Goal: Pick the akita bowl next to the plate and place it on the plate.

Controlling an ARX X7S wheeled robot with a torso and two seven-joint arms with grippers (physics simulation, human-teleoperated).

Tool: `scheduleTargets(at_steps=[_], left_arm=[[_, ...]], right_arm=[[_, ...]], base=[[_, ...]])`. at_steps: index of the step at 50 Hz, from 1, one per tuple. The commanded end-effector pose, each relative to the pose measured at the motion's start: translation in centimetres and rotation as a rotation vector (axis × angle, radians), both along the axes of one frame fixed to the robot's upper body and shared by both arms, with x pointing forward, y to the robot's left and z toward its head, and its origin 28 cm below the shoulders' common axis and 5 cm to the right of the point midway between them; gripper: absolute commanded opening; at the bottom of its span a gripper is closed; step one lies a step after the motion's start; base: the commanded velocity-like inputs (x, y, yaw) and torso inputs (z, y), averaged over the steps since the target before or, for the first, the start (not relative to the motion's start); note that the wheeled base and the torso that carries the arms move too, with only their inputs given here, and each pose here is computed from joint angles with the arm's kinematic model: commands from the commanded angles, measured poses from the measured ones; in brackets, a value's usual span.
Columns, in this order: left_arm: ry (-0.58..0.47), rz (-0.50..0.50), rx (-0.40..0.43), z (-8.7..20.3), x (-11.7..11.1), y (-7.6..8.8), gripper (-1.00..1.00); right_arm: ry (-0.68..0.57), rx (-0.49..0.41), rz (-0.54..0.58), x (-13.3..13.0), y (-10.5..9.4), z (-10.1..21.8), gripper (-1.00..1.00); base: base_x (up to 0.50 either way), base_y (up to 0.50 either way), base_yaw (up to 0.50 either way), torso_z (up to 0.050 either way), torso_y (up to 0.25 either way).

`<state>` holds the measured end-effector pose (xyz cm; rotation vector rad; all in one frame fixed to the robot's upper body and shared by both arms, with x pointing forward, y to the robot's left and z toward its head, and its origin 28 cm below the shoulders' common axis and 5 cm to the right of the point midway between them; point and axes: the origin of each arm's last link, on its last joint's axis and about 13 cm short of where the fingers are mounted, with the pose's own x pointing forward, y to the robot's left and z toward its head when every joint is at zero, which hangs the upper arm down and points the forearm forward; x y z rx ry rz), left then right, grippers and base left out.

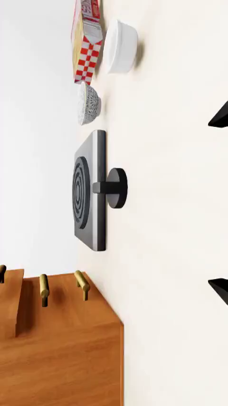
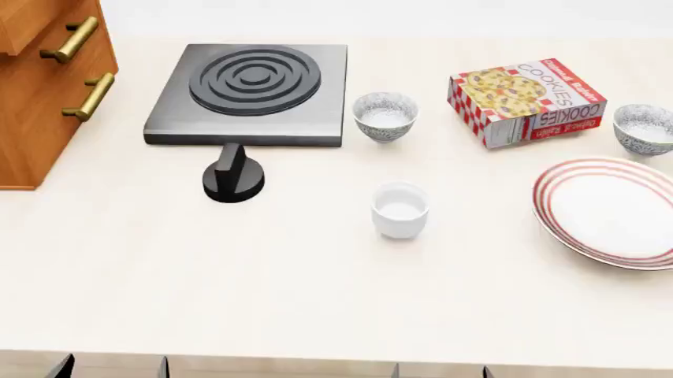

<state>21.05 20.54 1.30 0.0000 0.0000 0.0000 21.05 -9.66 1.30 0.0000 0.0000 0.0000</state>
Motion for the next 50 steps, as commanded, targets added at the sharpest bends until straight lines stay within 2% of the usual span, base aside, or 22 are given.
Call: scheduleTargets(at_steps=[1,8,14,16,25,26,31,35,40,46,49,50], left_arm=[[0.001,-0.007,-0.01,-0.1,-0.1,-0.1,1.0],[0.0,-0.007,-0.02,-0.1,0.0,-0.1,1.0],[0.004,-0.005,0.013,-0.1,-0.1,-0.1,1.0],[0.009,-0.011,-0.029,0.1,-0.1,0.0,1.0],[-0.002,0.035,-0.025,0.9,0.0,0.5,1.0],[0.012,0.043,-0.065,1.4,0.2,0.8,1.0],[-0.017,0.116,-0.06,3.2,1.6,2.7,1.0],[-0.031,0.211,-0.047,3.6,3.2,5.2,1.0],[-0.049,0.343,-0.087,3.7,4.8,8.2,1.0],[-0.063,0.407,-0.096,2.8,5.6,9.9,1.0],[-0.067,0.408,-0.117,3.1,5.5,9.8,1.0],[-0.073,0.418,-0.091,2.9,5.6,9.8,1.0]], right_arm=[[-0.004,-0.024,-0.009,-0.1,0.0,-0.1,1.0],[-0.002,-0.047,-0.001,0.0,0.1,-0.2,1.0],[0.002,-0.044,-0.003,0.0,0.1,-0.1,1.0],[0.004,-0.033,-0.005,0.0,0.1,-0.1,1.0],[0.026,0.008,-0.023,0.0,-0.1,-0.1,1.0],[0.038,0.009,-0.022,-0.1,-0.1,0.0,1.0],[0.037,0.036,-0.021,-0.1,-0.2,1.0,1.0],[0.013,0.05,-0.01,-0.2,-0.1,3.0,1.0],[-0.028,0.069,0.016,-0.1,0.1,6.4,1.0],[-0.094,0.094,0.009,-0.2,-0.3,10.7,1.0],[-0.127,0.104,0.01,-0.1,-0.5,12.3,1.0],[-0.132,0.106,0.012,0.0,-0.5,12.8,1.0]], base=[[0.0,0.0,0.0,0.0,0.0],[0.0,0.0,0.0,0.0,0.0],[0.0,0.0,0.0,0.0,0.0],[0.0,0.0,0.0,0.0,0.0],[0.0,0.0,0.0,0.0,0.0],[0.0,0.0,0.0,0.0,0.0],[0.0,0.0,0.0,0.0,0.0],[0.0,0.0,0.0,0.0,0.0],[0.0,0.0,0.0,0.0,0.0],[0.0,0.0,0.0,0.0,0.0],[0.0,0.0,0.0,0.0,0.0],[0.0,0.0,0.0,0.0,0.0]])
